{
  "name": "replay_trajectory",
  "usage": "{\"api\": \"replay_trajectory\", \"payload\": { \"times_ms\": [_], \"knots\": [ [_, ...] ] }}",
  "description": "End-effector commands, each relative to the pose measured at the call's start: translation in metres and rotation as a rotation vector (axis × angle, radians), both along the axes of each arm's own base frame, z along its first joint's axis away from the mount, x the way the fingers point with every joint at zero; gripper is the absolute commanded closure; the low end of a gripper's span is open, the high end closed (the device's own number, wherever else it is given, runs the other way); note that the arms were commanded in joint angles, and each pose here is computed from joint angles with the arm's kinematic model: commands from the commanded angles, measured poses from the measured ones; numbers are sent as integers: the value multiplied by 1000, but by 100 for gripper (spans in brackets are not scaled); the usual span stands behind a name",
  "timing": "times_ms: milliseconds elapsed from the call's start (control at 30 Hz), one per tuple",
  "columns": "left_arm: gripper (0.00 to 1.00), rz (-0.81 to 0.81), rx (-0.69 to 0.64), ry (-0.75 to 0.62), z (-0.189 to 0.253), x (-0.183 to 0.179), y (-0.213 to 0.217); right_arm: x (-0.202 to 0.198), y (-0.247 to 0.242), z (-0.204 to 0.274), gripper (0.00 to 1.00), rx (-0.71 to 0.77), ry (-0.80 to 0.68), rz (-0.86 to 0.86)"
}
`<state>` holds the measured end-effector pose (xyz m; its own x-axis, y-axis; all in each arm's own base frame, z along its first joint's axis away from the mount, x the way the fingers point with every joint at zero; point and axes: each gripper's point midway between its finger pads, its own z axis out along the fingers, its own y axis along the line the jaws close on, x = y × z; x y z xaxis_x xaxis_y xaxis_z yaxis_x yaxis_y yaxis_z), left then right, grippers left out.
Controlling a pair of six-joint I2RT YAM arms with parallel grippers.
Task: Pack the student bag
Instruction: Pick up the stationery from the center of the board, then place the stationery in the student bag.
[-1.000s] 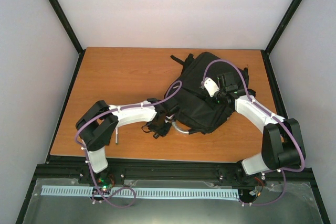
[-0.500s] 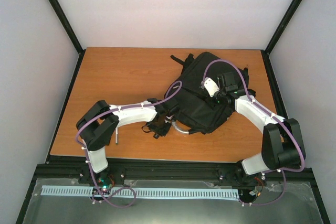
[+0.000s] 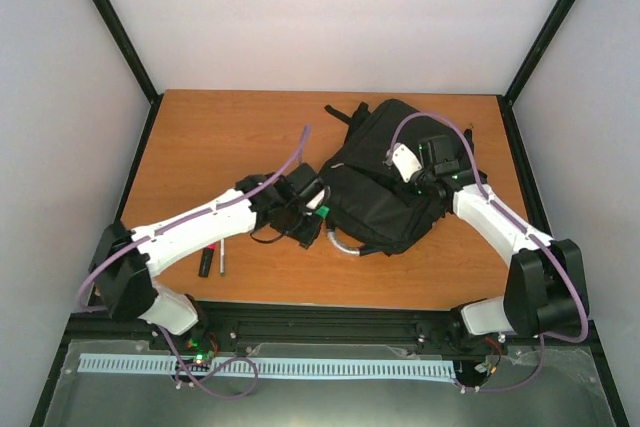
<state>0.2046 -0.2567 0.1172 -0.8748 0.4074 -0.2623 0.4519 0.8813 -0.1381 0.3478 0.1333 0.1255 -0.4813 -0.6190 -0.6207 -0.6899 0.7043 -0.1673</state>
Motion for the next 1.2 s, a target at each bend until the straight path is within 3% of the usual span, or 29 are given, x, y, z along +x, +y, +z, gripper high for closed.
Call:
{"api": "replay_trajectory", "payload": {
  "times_ms": [0, 267, 500, 1100, 1167],
  "knots": [
    [92, -45, -287, -22, 65, 5, -50, 10, 5, 48, 97, 50, -101, -1],
    [94, -130, -480, -18, 98, 39, -129, 15, 7, 84, 97, 66, -146, 2],
    [96, -117, -547, 83, 60, 69, -182, 12, 9, 89, 97, 108, -169, -6],
    [97, 53, -490, 39, 18, 159, -213, 0, 12, 78, 97, 123, -178, 30],
    [93, 64, -468, 26, 12, 165, -212, 0, 12, 77, 97, 122, -181, 31]
  ]
}}
